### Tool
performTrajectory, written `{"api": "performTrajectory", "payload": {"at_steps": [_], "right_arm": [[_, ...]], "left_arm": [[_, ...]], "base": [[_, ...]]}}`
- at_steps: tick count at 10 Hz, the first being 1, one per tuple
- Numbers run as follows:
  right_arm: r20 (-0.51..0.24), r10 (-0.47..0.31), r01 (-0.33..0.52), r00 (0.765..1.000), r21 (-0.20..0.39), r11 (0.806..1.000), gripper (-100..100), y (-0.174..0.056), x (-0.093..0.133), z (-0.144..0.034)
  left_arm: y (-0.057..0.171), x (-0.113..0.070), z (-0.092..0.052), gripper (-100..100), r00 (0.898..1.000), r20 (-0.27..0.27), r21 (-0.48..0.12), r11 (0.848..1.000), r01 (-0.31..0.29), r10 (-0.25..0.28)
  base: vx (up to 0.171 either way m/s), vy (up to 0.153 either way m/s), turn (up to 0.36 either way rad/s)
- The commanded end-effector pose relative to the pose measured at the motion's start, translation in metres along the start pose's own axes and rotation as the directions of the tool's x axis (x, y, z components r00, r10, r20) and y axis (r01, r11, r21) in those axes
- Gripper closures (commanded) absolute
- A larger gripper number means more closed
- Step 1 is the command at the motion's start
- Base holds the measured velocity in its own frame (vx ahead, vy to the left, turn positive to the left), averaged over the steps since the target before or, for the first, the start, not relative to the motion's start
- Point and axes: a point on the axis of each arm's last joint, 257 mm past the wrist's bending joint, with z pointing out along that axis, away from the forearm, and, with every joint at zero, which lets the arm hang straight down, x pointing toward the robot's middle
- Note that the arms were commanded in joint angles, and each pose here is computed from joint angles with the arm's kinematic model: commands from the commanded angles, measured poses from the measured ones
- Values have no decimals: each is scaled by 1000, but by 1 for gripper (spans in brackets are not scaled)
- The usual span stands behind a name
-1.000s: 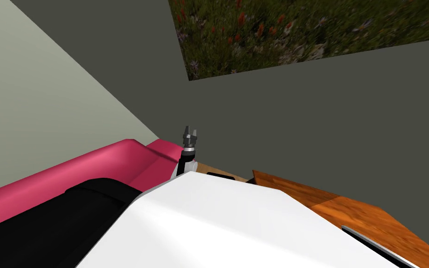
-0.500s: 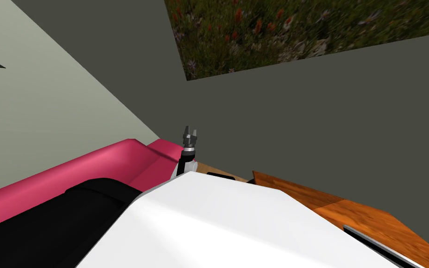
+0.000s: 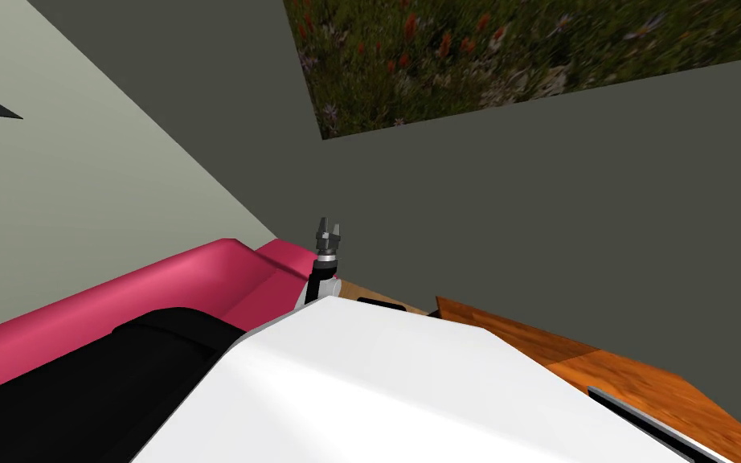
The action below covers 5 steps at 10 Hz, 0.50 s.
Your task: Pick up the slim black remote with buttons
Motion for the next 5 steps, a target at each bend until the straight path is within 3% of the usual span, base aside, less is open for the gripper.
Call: {"api": "performTrajectory", "payload": {"at_steps": [1, 2, 4, 5], "right_arm": [[-48, -28, 27, 998, -12, 1000, -100, 2, 22, -4], [-83, -49, 47, 995, -22, 999, -100, 4, 38, -8], [-83, -49, 47, 995, -22, 999, -100, 4, 38, -8], [-126, -75, 71, 989, -37, 997, -100, 7, 56, -12]], "left_arm": [[0, 0, 0, 0, 1000, 0, 0, 1000, 0, 0], [0, 0, 0, 0, 1000, 0, 0, 1000, 0, 0], [0, 0, 0, 0, 1000, 0, 0, 1000, 0, 0], [0, 0, 0, 0, 1000, 0, 0, 1000, 0, 0]], "base": [[7, -30, 82], [16, -61, 103], [11, -37, 6], [9, -30, 88]]}}
